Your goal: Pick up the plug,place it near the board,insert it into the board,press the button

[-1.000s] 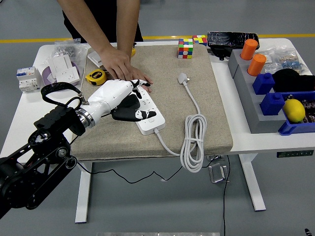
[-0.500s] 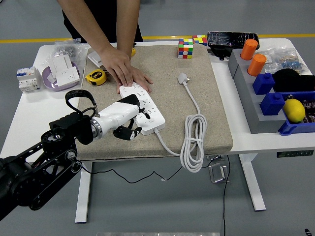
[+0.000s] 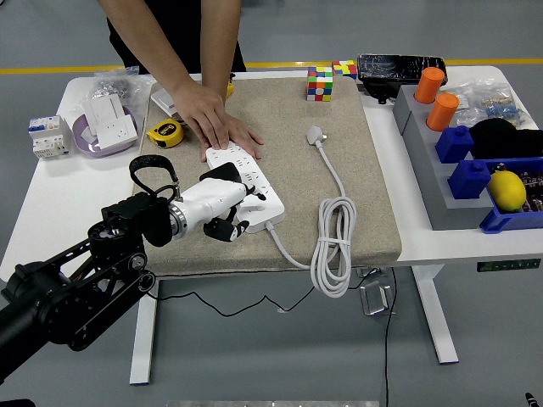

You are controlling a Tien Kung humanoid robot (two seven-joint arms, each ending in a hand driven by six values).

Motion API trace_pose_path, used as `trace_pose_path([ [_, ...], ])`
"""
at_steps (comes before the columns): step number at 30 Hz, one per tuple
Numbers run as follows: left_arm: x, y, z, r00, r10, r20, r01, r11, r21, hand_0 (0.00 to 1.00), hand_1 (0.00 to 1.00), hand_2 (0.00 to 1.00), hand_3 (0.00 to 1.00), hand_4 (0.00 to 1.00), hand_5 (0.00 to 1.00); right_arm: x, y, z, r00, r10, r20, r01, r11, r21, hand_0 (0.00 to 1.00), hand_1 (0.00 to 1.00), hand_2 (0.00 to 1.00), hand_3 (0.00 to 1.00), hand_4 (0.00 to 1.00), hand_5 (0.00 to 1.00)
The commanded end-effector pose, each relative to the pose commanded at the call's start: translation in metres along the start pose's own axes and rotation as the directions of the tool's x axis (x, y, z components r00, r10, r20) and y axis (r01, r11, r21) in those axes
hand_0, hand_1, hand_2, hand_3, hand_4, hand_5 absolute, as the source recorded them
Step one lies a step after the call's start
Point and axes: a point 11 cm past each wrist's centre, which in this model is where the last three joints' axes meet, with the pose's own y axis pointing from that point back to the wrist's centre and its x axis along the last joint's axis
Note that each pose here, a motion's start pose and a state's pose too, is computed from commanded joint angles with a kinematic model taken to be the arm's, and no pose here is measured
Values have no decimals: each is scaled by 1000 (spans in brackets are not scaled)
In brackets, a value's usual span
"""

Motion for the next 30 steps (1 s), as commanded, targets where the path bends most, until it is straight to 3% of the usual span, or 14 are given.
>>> trace_pose_path([
  [9,-9,-7,-10,1000,-13,7,13,1000,27,144,55,150,867,528,2,0,0,-2,1000,-1,1,1,1000,4,941,842,780,794,998,998],
  [30,-19,-10,-10,1000,-25,8,25,999,24,144,53,149,863,530,2,2,0,2,1000,4,-5,-4,1000,-3,941,843,781,794,998,998],
])
